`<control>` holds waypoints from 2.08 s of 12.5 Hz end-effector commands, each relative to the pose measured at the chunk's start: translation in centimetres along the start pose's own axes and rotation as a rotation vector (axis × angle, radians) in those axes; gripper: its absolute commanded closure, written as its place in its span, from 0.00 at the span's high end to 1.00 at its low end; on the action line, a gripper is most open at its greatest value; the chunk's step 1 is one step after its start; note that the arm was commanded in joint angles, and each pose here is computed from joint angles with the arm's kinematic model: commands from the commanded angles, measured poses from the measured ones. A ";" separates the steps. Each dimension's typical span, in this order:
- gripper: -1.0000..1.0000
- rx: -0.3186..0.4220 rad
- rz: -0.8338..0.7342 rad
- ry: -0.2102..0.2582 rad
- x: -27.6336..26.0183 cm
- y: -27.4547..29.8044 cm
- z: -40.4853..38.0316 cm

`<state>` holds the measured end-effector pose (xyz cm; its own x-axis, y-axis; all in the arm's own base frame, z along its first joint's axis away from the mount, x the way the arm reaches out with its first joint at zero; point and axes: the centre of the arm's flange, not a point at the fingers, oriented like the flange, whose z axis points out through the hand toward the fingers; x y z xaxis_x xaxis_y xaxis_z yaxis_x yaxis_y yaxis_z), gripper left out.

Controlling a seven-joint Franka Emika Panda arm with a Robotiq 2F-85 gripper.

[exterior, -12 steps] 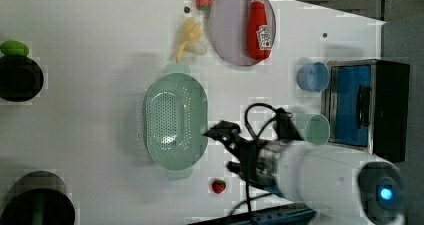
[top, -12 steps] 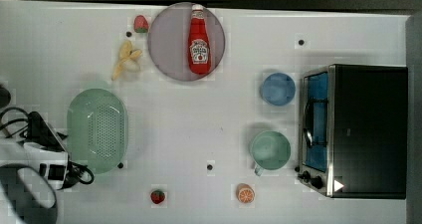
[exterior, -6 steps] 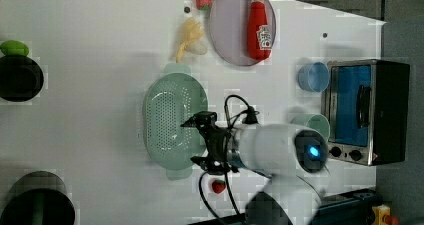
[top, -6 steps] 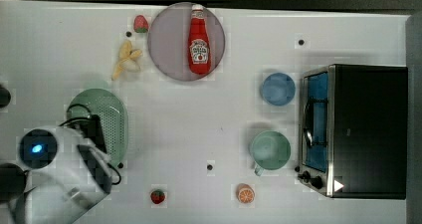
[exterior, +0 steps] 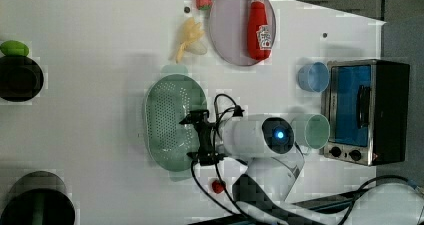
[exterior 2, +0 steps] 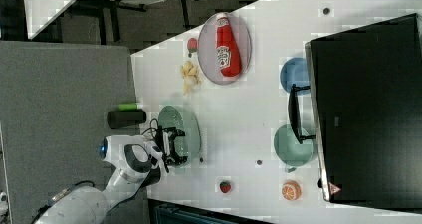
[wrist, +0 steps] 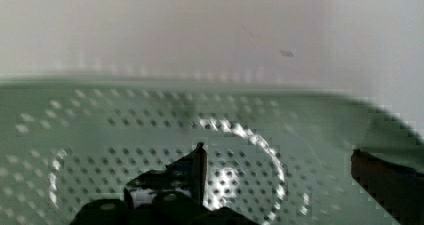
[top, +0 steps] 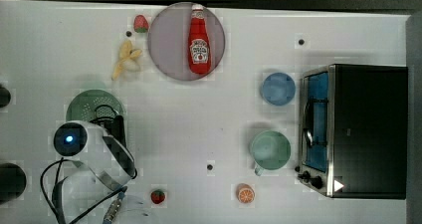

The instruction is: Drag strainer left to right.

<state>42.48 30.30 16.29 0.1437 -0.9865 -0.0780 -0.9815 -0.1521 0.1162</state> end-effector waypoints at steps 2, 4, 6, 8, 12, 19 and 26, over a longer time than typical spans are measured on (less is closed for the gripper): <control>1.00 0.071 0.100 -0.045 0.5 -1.7 0.1; 1.00 0.075 0.109 -0.037 1.3 -2.0 0.1; 1.00 0.072 0.123 -0.030 2.1 -2.0 0.3; 1.00 0.072 0.150 -0.018 3.8 -2.2 0.3; 1.00 0.080 0.151 0.008 7.9 -2.1 -0.7; 1.00 0.064 0.145 0.037 15.4 -1.4 -1.1; 1.00 0.059 0.159 0.063 24.1 -0.8 -1.7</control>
<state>46.21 8.57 15.69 -0.0369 -0.9993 0.0021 -0.9966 0.0369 0.0738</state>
